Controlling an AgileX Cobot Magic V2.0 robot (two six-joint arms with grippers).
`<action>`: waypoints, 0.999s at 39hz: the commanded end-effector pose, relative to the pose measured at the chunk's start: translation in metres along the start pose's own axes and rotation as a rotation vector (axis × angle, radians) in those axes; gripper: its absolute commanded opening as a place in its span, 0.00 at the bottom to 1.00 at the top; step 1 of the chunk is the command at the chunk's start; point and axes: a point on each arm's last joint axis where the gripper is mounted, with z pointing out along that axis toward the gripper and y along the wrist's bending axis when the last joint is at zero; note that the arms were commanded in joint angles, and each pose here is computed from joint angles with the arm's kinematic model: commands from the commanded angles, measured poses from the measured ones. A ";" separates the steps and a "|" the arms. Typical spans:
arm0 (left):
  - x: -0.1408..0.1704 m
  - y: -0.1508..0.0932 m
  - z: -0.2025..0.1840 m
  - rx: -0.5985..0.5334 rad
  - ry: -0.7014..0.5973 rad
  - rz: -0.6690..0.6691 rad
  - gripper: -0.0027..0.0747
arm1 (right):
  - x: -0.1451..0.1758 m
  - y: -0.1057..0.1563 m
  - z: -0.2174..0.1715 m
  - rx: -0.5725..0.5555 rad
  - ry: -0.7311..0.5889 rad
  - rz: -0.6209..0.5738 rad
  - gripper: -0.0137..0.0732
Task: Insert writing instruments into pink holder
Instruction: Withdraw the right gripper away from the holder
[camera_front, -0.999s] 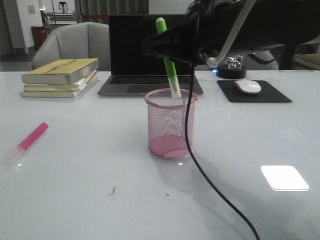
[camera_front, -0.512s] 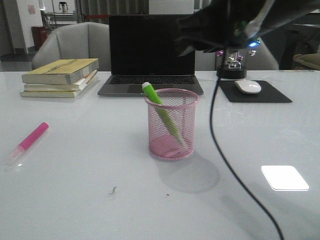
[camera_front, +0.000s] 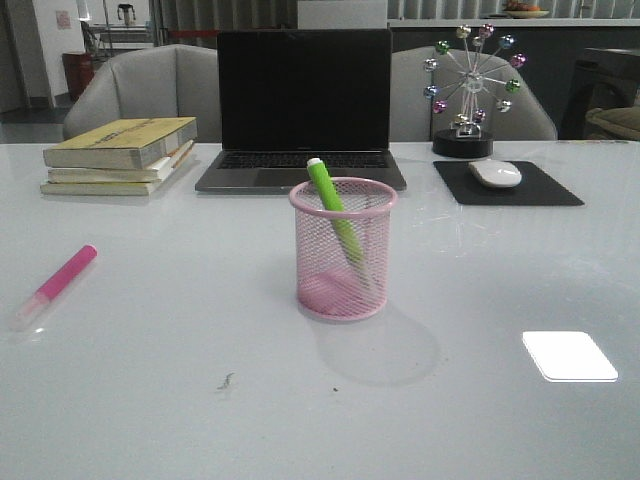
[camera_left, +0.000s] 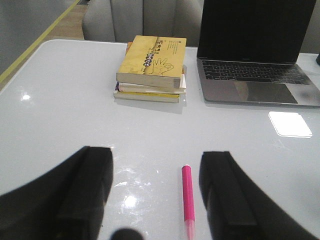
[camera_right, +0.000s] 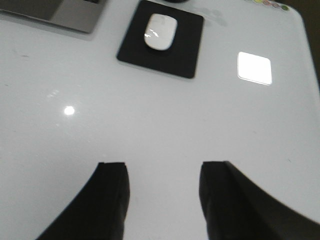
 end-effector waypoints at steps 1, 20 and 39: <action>-0.018 0.000 -0.003 -0.005 -0.108 -0.018 0.62 | 0.001 -0.016 -0.022 0.081 -0.074 0.013 0.66; -0.018 0.000 -0.003 -0.005 -0.108 -0.018 0.62 | 0.073 0.002 -0.024 0.027 -0.002 0.034 0.66; -0.053 -0.004 0.044 0.010 0.036 -0.021 0.62 | 0.070 0.002 -0.025 0.028 -0.037 0.032 0.66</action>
